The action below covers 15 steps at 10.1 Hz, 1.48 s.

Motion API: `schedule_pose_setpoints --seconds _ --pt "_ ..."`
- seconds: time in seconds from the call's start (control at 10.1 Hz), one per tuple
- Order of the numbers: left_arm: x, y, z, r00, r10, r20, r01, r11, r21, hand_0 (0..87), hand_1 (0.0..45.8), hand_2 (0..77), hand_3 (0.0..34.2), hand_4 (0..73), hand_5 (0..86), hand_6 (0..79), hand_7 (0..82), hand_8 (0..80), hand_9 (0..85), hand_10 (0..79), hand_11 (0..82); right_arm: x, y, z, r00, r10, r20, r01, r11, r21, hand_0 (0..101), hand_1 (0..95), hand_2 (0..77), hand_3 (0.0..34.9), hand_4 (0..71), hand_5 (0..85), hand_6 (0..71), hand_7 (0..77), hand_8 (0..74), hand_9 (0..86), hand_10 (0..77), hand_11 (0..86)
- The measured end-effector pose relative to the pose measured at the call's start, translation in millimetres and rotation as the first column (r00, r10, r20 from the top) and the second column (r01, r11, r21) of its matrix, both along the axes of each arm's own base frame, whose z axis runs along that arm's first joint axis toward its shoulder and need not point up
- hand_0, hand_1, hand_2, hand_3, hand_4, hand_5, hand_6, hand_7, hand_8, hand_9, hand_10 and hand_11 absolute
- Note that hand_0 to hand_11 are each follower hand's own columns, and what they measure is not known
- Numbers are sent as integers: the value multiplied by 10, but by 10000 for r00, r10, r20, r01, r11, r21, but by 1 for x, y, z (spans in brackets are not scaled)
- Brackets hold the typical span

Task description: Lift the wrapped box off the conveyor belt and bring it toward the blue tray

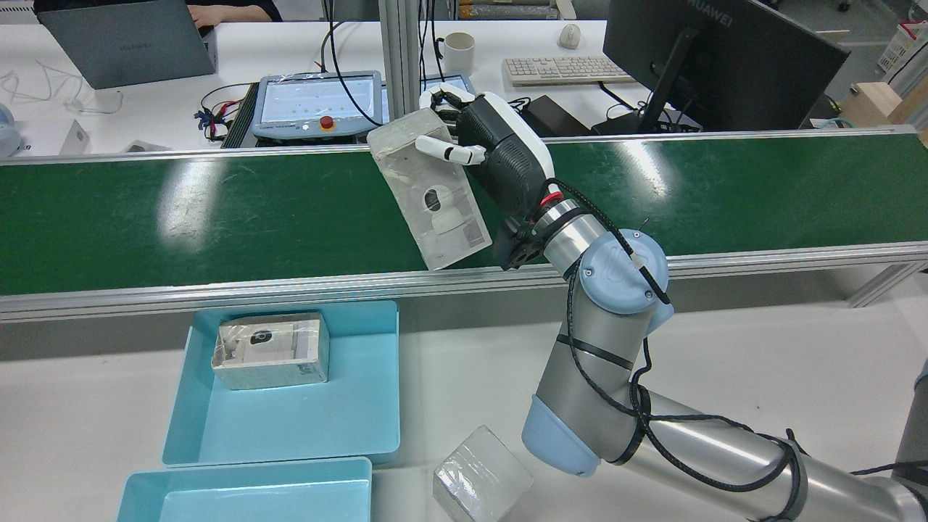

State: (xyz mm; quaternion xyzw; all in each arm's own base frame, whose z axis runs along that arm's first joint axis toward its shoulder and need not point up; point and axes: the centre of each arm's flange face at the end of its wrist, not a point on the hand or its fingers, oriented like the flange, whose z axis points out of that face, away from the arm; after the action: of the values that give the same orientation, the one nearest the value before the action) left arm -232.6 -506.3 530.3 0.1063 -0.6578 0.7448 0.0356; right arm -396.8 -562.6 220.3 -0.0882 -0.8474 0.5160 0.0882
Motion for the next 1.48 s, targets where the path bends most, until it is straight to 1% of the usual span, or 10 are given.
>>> schedule_pose_setpoints --seconds 0.2,0.3,0.39,0.69,0.79,0.99,1.09,1.28,1.38,1.48 --pt "0 0 0 10000 0 0 0 10000 0 0 0 5 0 0 11 0 0 0 0 5 0 -21 47 -34 9983 -182 562 158 9990 421 404 0 365 0 142 698 436 502 584 562 545 687" --pt "0 0 0 10000 1 0 -1 10000 0 0 0 11 0 0 11 0 0 0 0 0 0 -33 72 -54 9965 -250 799 201 9979 622 404 0 365 0 142 698 436 502 584 562 545 687" --pt "0 0 0 10000 1 0 -1 10000 0 0 0 11 0 0 11 0 0 0 0 0 0 -46 96 -74 9944 -393 983 312 9961 823 418 0 382 0 147 704 447 535 622 644 622 725" --pt "0 0 0 10000 0 0 0 10000 1 0 0 5 0 0 11 0 0 0 0 0 0 -81 146 -105 9865 -1046 1260 906 9896 1119 424 0 393 0 153 704 447 556 644 704 584 622" --pt "0 0 0 10000 1 0 -1 10000 0 0 0 5 0 0 11 0 0 0 0 0 0 -87 156 -108 9838 -1232 1305 1083 9874 1156 422 0 393 0 158 704 453 562 654 693 551 704" --pt "0 0 0 10000 1 0 -1 10000 0 0 0 5 0 0 11 0 0 0 0 5 0 -94 170 -109 9795 -1480 1369 1321 9841 1191 463 0 393 0 164 687 447 562 600 698 398 600" --pt "0 0 0 10000 1 0 -1 10000 0 0 0 5 0 0 11 0 0 0 0 5 0 -97 177 -109 9771 -1606 1397 1442 9822 1204 463 0 393 0 164 687 447 562 600 698 398 600" --pt "0 0 0 10000 1 0 -1 10000 0 0 0 5 0 0 11 0 0 0 0 0 0 -98 189 -111 9724 -1788 1501 1607 9790 1255 466 5 349 0 142 556 355 464 404 447 98 355" --pt "0 0 0 10000 0 0 0 10000 0 0 0 11 0 0 11 0 0 0 0 0 0 -96 192 -112 9707 -1836 1549 1645 9780 1283 420 207 218 16 104 360 207 322 202 278 38 125" --pt "0 0 0 10000 0 0 0 10000 0 0 0 5 0 0 11 0 0 0 0 0 0 -96 196 -111 9695 -1888 1564 1694 9770 1291 473 207 218 50 98 202 207 322 202 278 38 125"
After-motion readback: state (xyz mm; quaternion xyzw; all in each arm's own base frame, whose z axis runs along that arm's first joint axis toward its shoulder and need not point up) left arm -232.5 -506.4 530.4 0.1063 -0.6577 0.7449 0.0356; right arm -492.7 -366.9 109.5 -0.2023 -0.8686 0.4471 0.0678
